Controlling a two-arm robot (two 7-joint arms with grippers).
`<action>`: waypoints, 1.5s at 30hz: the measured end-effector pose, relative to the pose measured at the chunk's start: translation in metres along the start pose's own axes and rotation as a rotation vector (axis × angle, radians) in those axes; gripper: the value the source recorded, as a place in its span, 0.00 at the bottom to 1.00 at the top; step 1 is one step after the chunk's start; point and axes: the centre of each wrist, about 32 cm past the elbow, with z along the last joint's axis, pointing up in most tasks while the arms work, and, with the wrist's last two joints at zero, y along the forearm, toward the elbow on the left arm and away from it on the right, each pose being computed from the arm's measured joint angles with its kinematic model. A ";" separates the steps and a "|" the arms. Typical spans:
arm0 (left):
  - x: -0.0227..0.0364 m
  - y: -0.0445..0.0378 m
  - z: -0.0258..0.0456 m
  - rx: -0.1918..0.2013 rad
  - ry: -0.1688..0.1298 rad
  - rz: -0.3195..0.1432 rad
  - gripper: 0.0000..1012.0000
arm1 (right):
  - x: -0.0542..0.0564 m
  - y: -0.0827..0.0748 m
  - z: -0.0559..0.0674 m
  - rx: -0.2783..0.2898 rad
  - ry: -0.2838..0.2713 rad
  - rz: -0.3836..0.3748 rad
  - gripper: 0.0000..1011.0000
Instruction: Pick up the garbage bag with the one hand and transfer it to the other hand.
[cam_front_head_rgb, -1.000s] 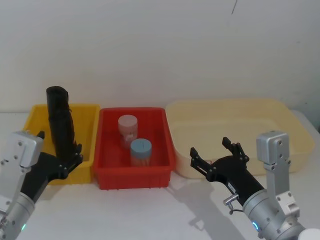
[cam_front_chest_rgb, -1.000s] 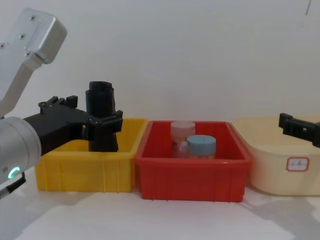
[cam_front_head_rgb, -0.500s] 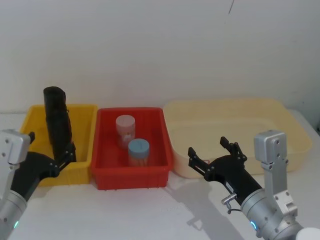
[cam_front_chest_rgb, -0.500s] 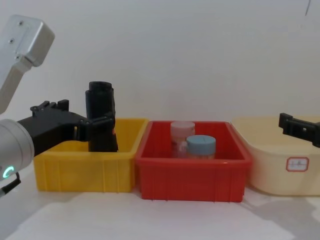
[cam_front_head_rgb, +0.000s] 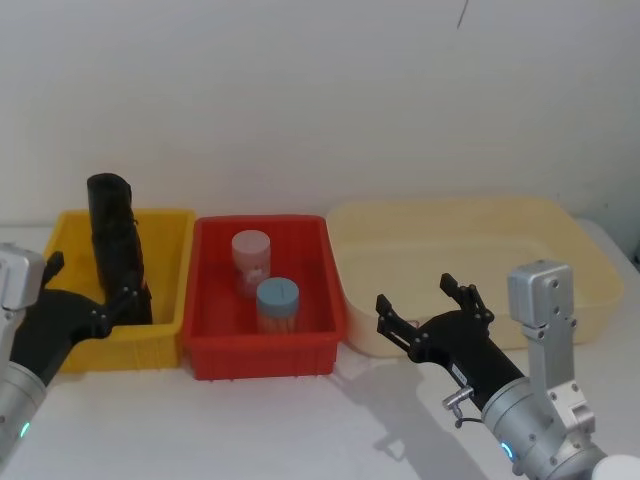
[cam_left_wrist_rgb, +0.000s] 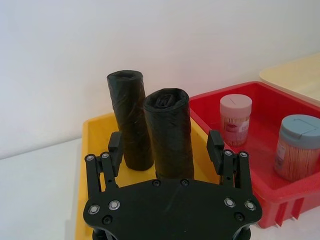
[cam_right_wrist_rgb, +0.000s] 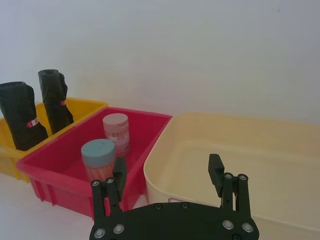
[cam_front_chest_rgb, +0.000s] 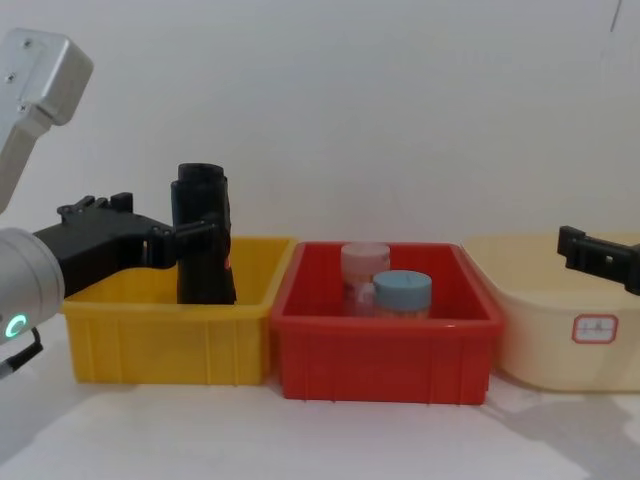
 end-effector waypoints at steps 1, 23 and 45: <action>0.0007 -0.0009 -0.0002 -0.001 0.002 -0.002 0.99 | 0.000 0.000 0.000 0.000 0.000 0.000 0.99; 0.0100 -0.0310 -0.0106 -0.007 0.074 -0.070 0.99 | 0.000 0.000 0.000 0.000 0.000 0.000 0.99; 0.0099 -0.0532 -0.0258 -0.041 0.181 -0.097 0.49 | 0.000 0.000 0.000 0.000 0.000 0.000 0.99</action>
